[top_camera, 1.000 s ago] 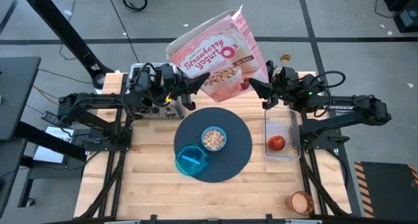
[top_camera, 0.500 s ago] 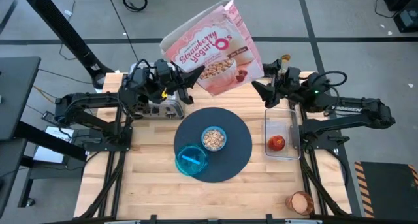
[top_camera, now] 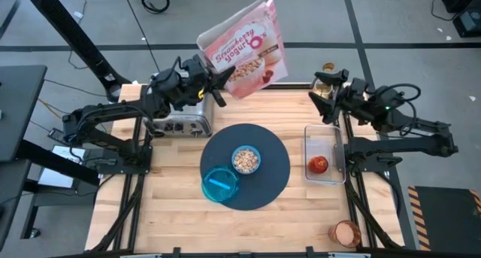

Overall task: Arrange a breakfast setting
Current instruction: Pour the cereals from the pink cereal box into the blue bowl

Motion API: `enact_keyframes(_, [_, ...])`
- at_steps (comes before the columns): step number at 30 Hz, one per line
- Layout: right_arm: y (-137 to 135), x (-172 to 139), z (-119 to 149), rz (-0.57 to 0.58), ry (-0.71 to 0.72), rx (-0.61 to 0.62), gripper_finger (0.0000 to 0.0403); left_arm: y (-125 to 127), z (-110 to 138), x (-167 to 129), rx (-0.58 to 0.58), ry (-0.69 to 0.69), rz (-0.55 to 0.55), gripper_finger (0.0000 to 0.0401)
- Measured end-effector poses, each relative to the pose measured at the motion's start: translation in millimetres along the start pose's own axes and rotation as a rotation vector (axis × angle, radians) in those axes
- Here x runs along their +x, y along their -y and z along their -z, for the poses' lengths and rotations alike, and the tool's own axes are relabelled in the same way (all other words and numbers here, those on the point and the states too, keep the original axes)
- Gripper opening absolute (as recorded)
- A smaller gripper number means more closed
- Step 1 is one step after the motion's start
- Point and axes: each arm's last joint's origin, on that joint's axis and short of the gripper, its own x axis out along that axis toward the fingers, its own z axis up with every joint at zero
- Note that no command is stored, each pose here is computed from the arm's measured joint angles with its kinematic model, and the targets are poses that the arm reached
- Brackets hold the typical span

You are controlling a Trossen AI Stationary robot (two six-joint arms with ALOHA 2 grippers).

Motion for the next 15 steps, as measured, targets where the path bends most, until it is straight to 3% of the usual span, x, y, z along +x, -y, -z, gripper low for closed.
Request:
enact_keyframes(6, [-2, -1, 0, 0.021, -0.004, 0.023, 0.0389, -1, 23, 9, 0.036, -0.104, -0.051, 0.0055])
enact_keyframes(15, [-10, 9, 11, 0.048, -0.060, 0.026, 0.0387, 5, 92, 32, 0.106, -0.289, -0.198, 0.0055])
